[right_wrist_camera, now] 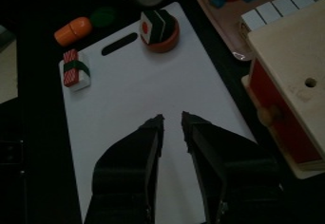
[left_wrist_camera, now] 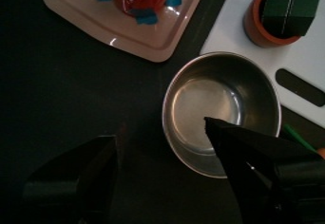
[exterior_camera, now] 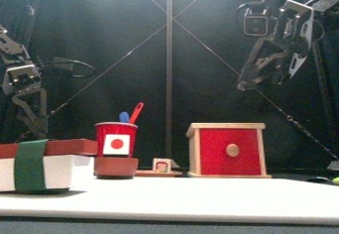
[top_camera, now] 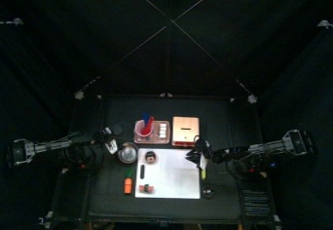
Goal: Put the bowl onto the cutting board
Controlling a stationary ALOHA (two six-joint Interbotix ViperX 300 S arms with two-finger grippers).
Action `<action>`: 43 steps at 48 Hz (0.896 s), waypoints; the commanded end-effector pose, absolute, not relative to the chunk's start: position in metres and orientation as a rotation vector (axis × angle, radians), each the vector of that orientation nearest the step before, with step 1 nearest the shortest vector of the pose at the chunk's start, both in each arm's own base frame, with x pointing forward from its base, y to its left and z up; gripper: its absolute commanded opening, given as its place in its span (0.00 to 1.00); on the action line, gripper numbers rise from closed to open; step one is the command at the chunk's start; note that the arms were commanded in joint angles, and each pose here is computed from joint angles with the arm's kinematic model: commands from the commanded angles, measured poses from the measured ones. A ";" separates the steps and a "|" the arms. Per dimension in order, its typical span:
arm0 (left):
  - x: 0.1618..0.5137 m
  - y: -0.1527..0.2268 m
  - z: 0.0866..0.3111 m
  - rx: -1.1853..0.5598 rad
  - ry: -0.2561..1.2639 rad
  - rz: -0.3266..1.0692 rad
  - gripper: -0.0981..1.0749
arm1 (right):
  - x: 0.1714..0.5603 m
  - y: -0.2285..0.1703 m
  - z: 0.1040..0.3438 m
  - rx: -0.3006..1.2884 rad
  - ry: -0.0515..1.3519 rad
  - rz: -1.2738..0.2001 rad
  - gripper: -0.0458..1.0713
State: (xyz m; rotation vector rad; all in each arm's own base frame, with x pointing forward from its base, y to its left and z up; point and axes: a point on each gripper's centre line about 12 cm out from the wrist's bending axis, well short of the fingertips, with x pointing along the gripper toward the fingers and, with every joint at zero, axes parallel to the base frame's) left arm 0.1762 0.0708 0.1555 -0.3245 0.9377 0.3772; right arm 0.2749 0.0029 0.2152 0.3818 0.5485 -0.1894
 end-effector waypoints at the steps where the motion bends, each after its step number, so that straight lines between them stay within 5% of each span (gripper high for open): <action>1: 0.182 0.074 0.156 -0.323 0.913 0.383 0.92 | 0.277 0.002 0.222 0.382 0.528 -0.184 0.63; 27: 0.200 0.081 0.132 -0.368 1.032 0.384 0.88 | 0.275 -0.001 0.218 0.383 0.535 -0.201 0.63; 43: 0.199 0.071 0.128 -0.351 1.053 0.347 0.55 | 0.274 -0.002 0.217 0.383 0.538 -0.206 0.63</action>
